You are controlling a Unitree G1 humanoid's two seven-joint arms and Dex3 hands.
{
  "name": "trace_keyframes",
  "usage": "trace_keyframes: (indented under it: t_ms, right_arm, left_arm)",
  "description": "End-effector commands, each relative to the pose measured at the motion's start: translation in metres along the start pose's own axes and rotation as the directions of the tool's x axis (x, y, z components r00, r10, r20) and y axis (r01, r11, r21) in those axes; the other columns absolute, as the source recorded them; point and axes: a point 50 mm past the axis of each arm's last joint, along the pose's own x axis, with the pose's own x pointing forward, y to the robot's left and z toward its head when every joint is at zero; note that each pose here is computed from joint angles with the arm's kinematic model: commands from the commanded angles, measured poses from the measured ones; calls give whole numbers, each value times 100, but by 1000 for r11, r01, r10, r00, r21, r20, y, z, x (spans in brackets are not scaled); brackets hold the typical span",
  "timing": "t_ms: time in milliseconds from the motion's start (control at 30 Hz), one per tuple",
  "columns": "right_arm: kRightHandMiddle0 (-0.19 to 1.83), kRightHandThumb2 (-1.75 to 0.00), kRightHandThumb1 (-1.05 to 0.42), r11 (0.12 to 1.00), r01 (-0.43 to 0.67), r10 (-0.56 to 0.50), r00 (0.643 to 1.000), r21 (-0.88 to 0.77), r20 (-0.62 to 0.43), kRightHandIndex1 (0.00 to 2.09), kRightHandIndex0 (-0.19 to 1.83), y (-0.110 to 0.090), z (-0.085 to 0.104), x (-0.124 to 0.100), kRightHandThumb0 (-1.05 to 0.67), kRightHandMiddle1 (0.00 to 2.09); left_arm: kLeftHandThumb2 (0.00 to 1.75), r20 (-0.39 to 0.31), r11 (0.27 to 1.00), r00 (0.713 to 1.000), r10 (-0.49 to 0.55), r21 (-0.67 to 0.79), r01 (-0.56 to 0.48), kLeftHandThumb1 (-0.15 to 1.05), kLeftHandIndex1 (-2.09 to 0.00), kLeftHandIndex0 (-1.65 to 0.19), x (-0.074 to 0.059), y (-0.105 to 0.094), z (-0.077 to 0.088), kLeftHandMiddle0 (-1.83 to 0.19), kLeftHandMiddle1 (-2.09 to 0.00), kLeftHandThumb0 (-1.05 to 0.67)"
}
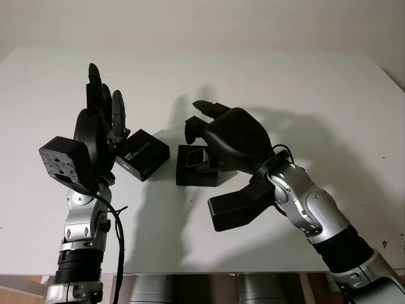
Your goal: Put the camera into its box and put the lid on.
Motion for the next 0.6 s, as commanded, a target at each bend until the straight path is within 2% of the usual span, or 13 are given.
trace_keyframes:
  t_ms: [0, 567]
  right_arm:
    - [30, -5, -93, 1000, 0, -1, 1000, -10, -7, 5, 36, -1, -1, 0, -54, 115]
    - [32, -6, -94, 998, -39, 37, 999, -47, -38, 5, 36, 4, -2, 1, -57, 108]
  left_arm:
    - [63, 35, 1000, 999, -5, 4, 5, 105, 0, 19, 4, -1, 9, 19, 0, -69]
    - [63, 35, 1000, 999, -12, 10, 12, 105, 0, 19, 4, -1, 9, 19, 0, -69]
